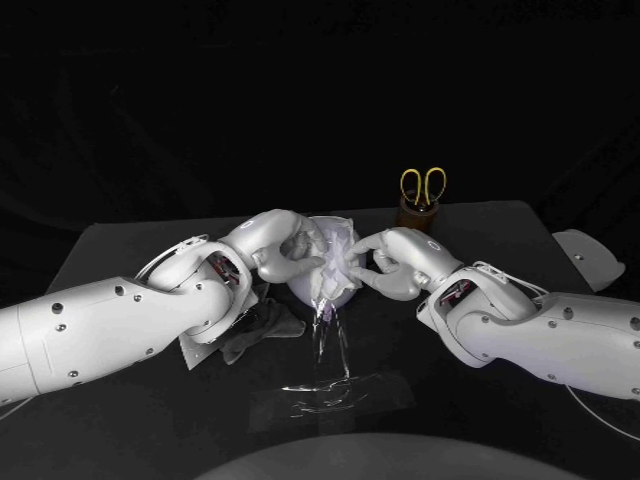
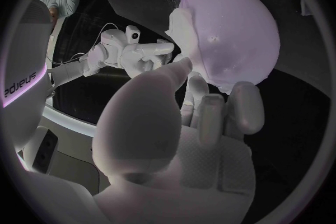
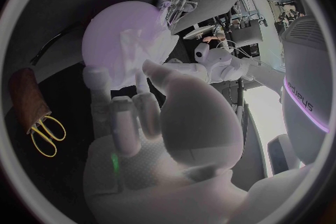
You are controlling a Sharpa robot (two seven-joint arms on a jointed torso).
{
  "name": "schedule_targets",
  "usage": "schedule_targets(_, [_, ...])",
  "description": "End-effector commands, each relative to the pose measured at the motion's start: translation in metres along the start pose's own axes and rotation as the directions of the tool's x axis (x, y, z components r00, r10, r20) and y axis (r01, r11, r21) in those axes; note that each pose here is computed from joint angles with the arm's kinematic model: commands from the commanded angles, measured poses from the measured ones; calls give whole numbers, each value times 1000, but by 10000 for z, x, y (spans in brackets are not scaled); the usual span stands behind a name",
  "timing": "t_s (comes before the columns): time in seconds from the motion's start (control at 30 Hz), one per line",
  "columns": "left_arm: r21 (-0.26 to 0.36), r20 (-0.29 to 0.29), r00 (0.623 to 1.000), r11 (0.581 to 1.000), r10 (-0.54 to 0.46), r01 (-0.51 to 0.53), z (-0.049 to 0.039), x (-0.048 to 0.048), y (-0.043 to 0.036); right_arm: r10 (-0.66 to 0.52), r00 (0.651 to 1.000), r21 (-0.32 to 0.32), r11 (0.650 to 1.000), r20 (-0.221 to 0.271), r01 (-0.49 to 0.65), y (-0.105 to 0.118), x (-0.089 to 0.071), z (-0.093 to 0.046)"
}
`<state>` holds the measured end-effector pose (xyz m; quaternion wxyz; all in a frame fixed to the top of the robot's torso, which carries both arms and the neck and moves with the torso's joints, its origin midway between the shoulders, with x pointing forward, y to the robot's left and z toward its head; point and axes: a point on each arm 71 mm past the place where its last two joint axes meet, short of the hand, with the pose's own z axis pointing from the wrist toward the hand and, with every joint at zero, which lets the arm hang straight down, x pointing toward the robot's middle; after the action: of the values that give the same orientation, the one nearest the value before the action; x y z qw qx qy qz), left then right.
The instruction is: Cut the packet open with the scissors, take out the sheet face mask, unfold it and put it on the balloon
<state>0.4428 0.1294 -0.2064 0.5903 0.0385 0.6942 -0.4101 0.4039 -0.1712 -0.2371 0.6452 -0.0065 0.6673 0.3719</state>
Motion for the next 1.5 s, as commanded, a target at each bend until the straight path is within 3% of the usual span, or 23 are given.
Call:
schedule_targets(0.03, [-10, -17, 1000, 1000, 8, -8, 9, 8, -6, -13, 1000, -3, 1000, -20, 13, 6, 17, 1])
schedule_targets(0.43, [-34, -30, 999, 999, 12, -13, 7, 18, 5, -15, 1000, 2, 1000, -26, 15, -2, 20, -1])
schedule_targets(1.5, [-33, 48, 999, 999, 10, -9, 5, -46, 32, -26, 999, 17, 1000, -36, 26, -34, 24, 3])
